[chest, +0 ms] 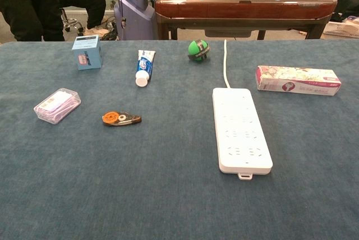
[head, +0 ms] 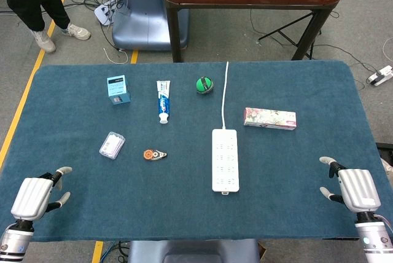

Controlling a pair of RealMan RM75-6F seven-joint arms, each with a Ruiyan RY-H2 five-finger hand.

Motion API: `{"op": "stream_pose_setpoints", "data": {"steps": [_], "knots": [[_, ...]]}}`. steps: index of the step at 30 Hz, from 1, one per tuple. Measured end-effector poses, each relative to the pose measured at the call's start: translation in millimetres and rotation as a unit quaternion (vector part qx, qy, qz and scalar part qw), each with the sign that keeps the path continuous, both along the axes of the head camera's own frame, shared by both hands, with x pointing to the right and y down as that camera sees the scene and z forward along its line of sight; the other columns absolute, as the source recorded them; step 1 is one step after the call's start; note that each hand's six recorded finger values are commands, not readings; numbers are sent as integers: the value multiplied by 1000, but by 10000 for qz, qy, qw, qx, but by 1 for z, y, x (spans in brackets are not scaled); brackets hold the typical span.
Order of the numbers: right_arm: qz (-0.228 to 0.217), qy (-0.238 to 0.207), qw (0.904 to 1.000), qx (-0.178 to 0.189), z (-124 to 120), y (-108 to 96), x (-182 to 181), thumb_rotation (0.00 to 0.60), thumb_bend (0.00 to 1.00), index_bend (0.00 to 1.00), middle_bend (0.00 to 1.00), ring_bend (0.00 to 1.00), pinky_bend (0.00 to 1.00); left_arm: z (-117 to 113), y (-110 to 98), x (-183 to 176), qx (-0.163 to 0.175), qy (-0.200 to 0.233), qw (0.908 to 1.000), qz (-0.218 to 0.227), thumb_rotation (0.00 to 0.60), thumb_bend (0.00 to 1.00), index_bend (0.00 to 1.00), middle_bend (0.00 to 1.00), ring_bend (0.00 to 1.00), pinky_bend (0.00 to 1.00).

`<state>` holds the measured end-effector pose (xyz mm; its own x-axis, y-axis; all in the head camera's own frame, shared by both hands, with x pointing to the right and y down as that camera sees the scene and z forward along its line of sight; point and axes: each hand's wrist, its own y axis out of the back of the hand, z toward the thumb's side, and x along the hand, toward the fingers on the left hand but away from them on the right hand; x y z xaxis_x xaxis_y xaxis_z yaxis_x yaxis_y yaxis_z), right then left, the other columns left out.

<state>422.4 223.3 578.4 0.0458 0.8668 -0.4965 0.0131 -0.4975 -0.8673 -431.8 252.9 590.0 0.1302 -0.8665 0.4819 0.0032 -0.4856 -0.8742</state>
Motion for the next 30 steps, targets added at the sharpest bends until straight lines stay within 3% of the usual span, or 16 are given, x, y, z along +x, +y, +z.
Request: {"op": "stream_pose_setpoints", "data": {"steps": [10,14,18,22,30], "knots": [[-200,-208,9996,-20,9,-6,-14,600,64,283,537,708,878,-4,1,-2,55,37,10000,-34,600,265,367,607,568,824],[-354,-313,9989,24,15,-20,-26,600,123,182,688,872,981,-10,1,-2,131,111,9998,-48,600,265,368,607,568,824],[-603,-350,9976,-4,20,-38,-44,600,212,163,831,992,1000,-12,0,-1,172,172,9997,-25,600,265,368,607,568,825],[-942,-288,9951,-108,26,-59,-69,600,397,163,917,1000,1000,-14,0,-3,173,196,9996,-47,600,266,368,607,568,824],[-1491,11,9879,-417,47,-95,-119,600,482,184,979,1000,1000,-14,0,-6,110,146,9998,-69,600,265,366,606,565,822]]}}
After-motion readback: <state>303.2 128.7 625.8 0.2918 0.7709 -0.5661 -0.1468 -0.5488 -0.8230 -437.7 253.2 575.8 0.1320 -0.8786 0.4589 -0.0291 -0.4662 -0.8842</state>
